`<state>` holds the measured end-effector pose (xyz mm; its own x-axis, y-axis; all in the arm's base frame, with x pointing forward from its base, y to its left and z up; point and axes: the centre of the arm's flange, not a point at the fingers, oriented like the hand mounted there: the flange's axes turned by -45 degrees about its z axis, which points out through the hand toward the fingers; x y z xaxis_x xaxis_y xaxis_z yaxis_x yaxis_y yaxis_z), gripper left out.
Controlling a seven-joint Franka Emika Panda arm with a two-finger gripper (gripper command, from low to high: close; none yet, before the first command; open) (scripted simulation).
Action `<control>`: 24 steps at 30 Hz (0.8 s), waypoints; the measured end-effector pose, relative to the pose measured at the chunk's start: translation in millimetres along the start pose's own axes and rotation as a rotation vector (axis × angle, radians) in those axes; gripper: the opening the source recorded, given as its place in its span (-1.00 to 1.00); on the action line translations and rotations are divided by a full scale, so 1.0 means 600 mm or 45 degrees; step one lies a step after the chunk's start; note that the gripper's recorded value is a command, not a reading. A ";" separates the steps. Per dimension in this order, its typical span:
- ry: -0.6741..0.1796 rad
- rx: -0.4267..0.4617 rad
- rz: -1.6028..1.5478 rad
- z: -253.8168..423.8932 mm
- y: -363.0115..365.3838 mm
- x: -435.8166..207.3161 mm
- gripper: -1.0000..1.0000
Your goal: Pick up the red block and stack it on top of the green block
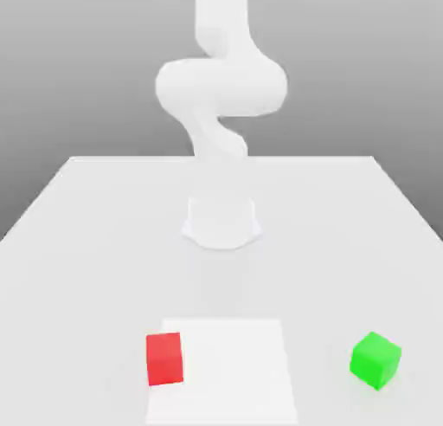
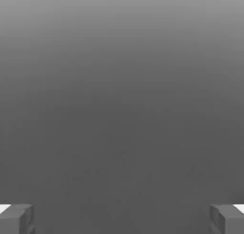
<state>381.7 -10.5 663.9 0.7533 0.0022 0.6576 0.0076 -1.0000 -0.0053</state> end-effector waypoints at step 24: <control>-0.907 0.059 -0.182 0.633 0.125 -0.480 0.00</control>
<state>415.2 -83.0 188.0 0.9881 0.1541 0.0039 0.1541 -0.9881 0.0020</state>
